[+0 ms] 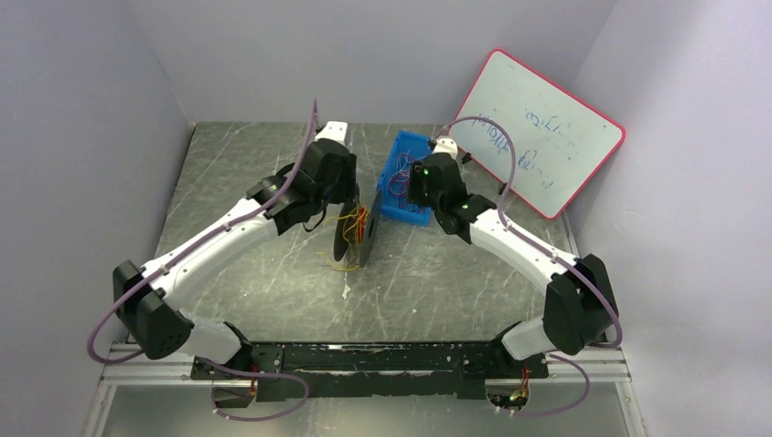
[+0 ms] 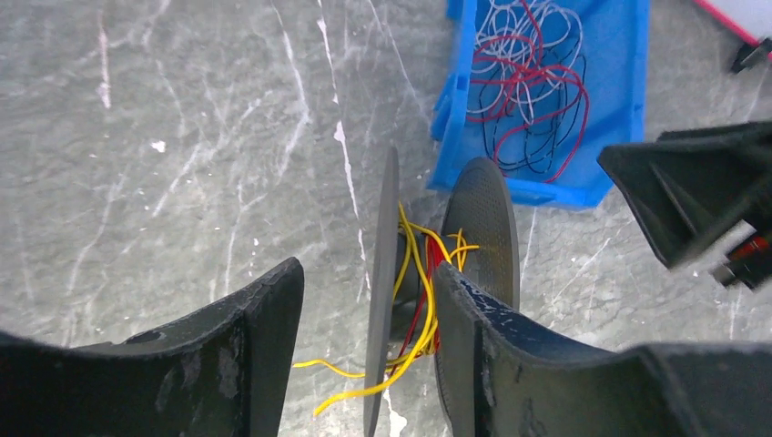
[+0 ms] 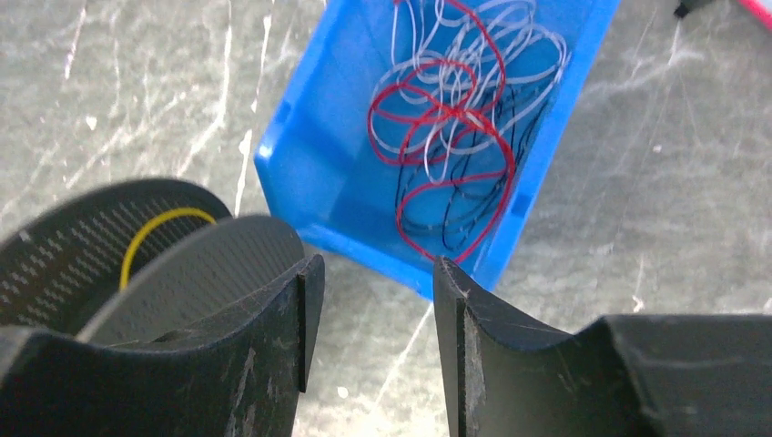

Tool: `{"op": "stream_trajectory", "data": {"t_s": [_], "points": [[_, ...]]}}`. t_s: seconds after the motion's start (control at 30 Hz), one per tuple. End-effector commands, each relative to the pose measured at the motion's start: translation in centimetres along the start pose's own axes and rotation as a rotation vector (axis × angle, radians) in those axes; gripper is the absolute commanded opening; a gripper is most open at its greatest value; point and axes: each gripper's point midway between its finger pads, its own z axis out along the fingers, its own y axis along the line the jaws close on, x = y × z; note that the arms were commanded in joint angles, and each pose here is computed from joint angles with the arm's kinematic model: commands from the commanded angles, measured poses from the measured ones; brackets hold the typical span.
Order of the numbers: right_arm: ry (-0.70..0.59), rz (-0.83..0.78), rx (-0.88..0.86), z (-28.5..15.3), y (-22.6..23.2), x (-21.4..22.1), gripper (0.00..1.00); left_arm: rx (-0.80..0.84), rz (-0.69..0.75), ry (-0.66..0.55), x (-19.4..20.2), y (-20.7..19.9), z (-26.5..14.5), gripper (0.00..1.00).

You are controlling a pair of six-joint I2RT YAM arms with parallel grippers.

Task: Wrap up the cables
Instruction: Place the cable reel at the center of the board, then pick up the cable from the storage box.

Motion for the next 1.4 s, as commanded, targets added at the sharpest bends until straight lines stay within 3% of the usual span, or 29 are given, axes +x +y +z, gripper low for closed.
{"op": "stream_trajectory", "data": {"t_s": [0.0, 0.33, 0.53, 0.7, 1.07, 1.37], "points": [[-0.055, 0.007, 0.033, 0.9, 0.0, -3.6, 0.51, -0.021, 0.005, -0.087, -3.6, 1.6, -4.2, 0.60], [-0.012, -0.099, 0.111, 4.4, -1.7, -5.9, 0.51, -0.070, 0.056, -0.206, -4.8, 6.2, -10.2, 0.65], [0.051, -0.161, 0.174, 7.1, -3.9, -6.0, 0.50, -0.075, 0.038, -0.293, -3.8, 8.1, -11.6, 0.66], [0.088, -0.064, 0.196, 9.7, -4.3, -5.6, 0.49, -0.075, 0.021, -0.312, -3.0, 8.8, -12.0, 0.66], [0.043, 0.246, 0.250, 14.1, -4.0, -5.4, 0.43, -0.002, 0.009, -0.293, -0.5, 8.3, -11.4, 0.66], [0.033, 0.361, 0.346, 16.9, -5.1, -3.9, 0.43, 0.048, 0.000, -0.288, 0.0, 7.9, -11.5, 0.67]]}}
